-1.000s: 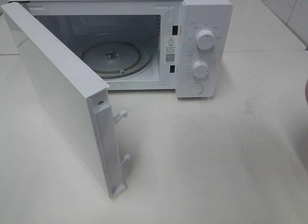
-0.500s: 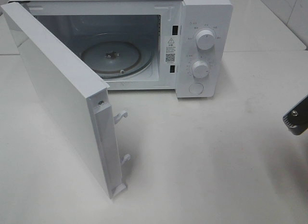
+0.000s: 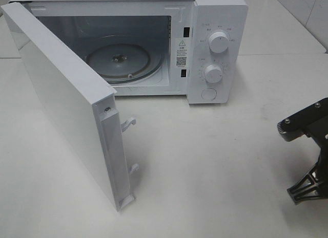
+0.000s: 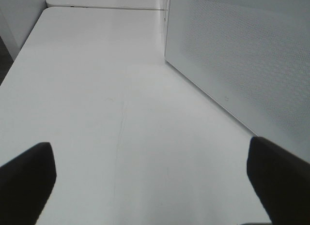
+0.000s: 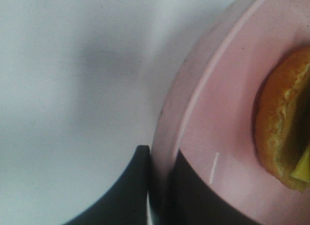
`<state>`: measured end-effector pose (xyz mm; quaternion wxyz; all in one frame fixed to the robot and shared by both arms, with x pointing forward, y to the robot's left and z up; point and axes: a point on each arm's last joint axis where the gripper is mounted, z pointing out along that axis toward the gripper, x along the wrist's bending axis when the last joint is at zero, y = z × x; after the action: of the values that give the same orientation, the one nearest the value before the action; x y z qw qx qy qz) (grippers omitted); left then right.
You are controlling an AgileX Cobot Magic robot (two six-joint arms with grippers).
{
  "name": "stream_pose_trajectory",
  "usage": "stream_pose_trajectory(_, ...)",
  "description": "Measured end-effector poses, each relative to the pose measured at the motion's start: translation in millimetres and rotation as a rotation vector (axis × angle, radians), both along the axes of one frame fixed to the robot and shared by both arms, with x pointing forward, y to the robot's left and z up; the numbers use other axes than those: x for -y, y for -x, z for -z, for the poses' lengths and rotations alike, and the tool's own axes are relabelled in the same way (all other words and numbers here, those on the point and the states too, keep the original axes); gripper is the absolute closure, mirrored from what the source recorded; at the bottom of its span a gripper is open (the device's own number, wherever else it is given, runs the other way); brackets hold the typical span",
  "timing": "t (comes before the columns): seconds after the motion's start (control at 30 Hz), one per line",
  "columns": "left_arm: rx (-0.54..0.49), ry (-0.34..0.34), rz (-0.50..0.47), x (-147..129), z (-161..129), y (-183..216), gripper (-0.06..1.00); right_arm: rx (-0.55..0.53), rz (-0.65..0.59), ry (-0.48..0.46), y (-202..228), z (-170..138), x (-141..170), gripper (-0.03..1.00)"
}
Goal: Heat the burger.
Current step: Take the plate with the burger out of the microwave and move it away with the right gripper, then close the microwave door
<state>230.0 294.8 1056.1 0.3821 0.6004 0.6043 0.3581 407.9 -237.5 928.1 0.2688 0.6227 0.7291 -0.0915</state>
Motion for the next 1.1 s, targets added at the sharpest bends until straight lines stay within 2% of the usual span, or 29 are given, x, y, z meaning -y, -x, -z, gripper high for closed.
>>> stream_pose_trajectory(0.2, 0.000, 0.000, 0.000, 0.0, 0.0, 0.0, -0.05, -0.011, 0.017, 0.006, -5.1, 14.8, -4.0, 0.90)
stream_pose_trajectory(0.27, 0.000, 0.000, 0.000, 0.0, 0.0, 0.0, -0.05, -0.030, 0.040, 0.014, -8.8, 31.3, -7.2, 0.90)
stream_pose_trajectory(0.43, 0.000, 0.000, 0.000, 0.0, 0.0, 0.0, -0.05, -0.053, 0.057, 0.030, -11.3, 49.6, -9.2, 0.90)
stream_pose_trajectory(0.63, 0.000, 0.000, 0.000, 0.0, 0.0, 0.0, -0.05, -0.057, 0.070, 0.051, -12.2, 56.6, -8.7, 0.88)
stream_pose_trajectory(0.8, 0.000, 0.000, 0.000, 0.0, 0.0, 0.0, -0.05, -0.045, 0.067, 0.057, -15.1, 54.9, -9.5, 0.78)
stream_pose_trajectory(0.83, 0.000, 0.000, 0.000, 0.0, 0.0, 0.0, -0.05, -0.037, 0.070, 0.060, -18.1, 52.9, -11.1, 0.72)
stream_pose_trajectory(0.87, 0.000, 0.000, 0.000, 0.0, 0.0, 0.0, -0.05, -0.037, 0.070, 0.060, -18.1, 52.9, -11.1, 0.72)
stream_pose_trajectory(0.9, 0.000, 0.000, 0.000, 0.0, 0.0, 0.0, -0.05, -0.041, 0.071, 0.066, -20.8, 50.5, -12.9, 0.64)
stream_pose_trajectory(0.93, 0.000, 0.000, 0.000, 0.0, 0.0, 0.0, -0.05, -0.041, 0.071, 0.066, -20.8, 50.5, -12.9, 0.64)
stream_pose_trajectory(1.0, 0.000, 0.000, 0.000, 0.0, 0.0, 0.0, -0.05, -0.058, 0.076, 0.085, -25.4, 45.3, -15.9, 0.56)
stream_pose_trajectory(1.1, 0.000, 0.000, 0.000, 0.0, 0.0, 0.0, -0.05, -0.076, 0.078, 0.101, -29.3, 40.6, -18.6, 0.53)
